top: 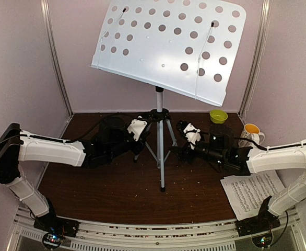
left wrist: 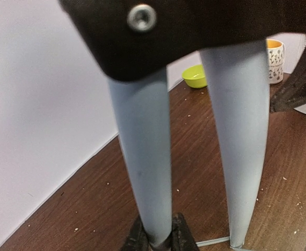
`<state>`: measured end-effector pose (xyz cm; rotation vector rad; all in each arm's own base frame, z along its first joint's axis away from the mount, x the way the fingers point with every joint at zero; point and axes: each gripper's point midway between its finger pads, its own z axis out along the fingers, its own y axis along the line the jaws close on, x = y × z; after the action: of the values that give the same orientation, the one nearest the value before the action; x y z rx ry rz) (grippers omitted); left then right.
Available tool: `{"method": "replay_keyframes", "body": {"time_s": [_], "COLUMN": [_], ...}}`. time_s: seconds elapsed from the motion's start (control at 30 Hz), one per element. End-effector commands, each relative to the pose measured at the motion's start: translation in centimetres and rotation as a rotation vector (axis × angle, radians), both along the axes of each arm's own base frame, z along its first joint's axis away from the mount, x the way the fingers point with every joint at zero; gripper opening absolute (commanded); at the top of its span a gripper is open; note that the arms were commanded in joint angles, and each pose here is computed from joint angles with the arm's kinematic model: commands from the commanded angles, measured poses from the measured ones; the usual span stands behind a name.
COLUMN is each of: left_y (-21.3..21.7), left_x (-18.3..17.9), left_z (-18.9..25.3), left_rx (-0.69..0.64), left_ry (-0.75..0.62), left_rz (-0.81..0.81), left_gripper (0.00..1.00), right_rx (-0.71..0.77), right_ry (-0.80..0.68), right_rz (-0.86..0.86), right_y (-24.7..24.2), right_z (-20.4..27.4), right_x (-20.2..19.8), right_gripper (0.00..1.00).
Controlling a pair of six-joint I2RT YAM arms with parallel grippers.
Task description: Set up the instrument practice props
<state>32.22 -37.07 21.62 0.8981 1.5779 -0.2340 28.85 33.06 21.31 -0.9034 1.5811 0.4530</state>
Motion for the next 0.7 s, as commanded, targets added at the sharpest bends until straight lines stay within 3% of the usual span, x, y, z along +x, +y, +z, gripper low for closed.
{"method": "replay_keyframes", "body": {"time_s": [0.0,0.23,0.67], "left_y": [-0.3,-0.3,2.1], "left_x": [-1.9,-1.9,-2.5], "left_z": [-2.5,-2.1,-1.6], "left_rx": [0.073,0.063,0.104], "left_ry": [0.047,0.047,0.018], "left_rz": [-0.083,-0.088,-0.087], "left_gripper": [0.00,0.00,0.00], "right_rx": [0.085,0.013,-0.075], "right_ry": [-0.138,-0.159,-0.174], "right_rz": [0.026,0.069,0.084], "right_y": [1.2,3.1,2.9], "right_z": [4.3,3.7,3.1], "right_x": [2.1,4.3,4.9], "right_gripper": [0.68,0.59,0.12]}}
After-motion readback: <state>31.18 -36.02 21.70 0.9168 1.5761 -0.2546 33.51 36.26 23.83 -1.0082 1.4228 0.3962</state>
